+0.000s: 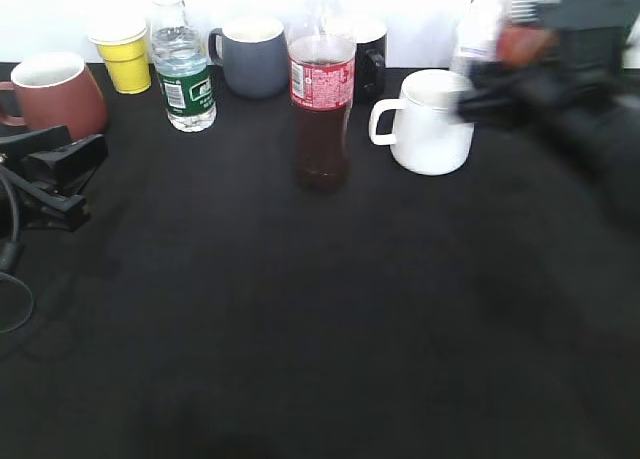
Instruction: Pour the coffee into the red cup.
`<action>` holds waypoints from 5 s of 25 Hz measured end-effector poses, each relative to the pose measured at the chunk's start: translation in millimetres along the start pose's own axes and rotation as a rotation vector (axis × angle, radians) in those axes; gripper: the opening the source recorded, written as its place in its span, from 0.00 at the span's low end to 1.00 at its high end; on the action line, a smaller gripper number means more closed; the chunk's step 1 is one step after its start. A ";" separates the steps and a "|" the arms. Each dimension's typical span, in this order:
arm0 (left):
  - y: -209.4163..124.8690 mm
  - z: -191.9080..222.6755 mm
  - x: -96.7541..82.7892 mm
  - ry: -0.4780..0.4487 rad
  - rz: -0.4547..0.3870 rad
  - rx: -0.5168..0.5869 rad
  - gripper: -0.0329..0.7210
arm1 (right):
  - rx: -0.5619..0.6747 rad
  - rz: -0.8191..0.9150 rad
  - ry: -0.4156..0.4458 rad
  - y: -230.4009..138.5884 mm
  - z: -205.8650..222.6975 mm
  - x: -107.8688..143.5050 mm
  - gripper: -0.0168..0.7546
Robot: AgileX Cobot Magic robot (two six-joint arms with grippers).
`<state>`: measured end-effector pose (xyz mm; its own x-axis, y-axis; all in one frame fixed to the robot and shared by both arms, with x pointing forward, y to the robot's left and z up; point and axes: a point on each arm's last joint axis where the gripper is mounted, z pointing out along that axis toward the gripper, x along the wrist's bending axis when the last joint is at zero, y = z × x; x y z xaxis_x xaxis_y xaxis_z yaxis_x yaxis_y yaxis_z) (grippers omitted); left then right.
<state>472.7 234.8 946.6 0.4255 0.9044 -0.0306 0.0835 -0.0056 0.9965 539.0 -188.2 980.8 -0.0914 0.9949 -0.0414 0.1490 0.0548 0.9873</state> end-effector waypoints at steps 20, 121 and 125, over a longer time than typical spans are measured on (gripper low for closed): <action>1.3 0.0 -3.5 -0.038 0.017 -0.014 0.49 | 0.040 0.073 -0.161 -93.9 148.5 -99.0 0.71; 86.4 -189.5 -42.5 0.055 -0.073 0.785 0.55 | 0.581 0.004 0.097 23.3 -277.0 -78.9 0.78; 88.7 -197.5 -39.5 0.123 -0.102 0.729 0.47 | 0.572 0.004 0.097 23.4 -278.5 -78.9 0.78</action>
<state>285.3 282.8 1051.6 0.2832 0.9566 -0.0690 0.7117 -0.1614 0.6837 275.5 -288.8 1049.9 -0.1753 0.9845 0.0027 0.6552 0.1146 0.7467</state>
